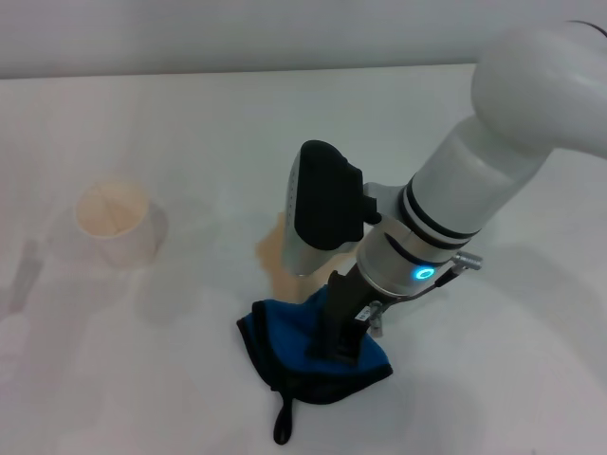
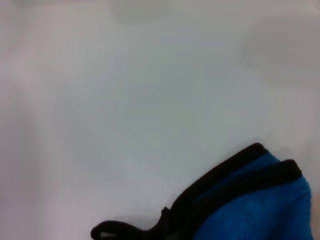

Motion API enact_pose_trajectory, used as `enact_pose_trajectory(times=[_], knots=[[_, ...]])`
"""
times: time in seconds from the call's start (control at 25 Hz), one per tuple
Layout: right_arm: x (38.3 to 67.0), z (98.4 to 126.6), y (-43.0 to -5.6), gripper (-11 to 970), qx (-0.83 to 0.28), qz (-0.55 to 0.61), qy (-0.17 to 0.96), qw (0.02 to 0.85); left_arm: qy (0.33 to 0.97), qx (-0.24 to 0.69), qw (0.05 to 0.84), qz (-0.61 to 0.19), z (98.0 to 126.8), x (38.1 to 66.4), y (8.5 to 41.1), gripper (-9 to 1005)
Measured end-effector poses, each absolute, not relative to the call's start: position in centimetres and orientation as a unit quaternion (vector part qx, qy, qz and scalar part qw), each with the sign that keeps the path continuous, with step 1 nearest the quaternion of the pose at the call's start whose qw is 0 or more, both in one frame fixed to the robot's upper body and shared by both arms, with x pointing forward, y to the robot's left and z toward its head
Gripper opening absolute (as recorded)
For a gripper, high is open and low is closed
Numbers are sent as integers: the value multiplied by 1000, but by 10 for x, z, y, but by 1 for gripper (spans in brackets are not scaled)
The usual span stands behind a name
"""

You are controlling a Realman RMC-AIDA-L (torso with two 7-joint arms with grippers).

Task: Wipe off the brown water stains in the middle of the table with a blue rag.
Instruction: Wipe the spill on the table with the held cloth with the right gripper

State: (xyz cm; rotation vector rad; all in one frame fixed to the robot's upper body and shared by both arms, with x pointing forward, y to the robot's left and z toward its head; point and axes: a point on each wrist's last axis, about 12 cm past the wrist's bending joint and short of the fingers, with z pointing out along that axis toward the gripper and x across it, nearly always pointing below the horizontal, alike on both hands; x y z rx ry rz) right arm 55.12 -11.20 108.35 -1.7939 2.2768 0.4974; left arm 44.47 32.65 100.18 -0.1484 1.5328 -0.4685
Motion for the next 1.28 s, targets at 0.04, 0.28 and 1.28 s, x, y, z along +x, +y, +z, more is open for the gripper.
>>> enact_pose_trajectory(times=[0.04, 0.28, 1.28], knots=[[551, 1083, -111, 55, -607, 169, 770, 104, 686, -66, 693, -210, 1002, 445, 327, 876], [554, 1079, -106, 55, -601, 166, 771, 134, 684, -67, 695, -212, 1002, 445, 326, 876], [593, 1076, -150, 52, -514, 122, 829, 184, 684, -70, 693, -216, 1002, 444, 326, 876]])
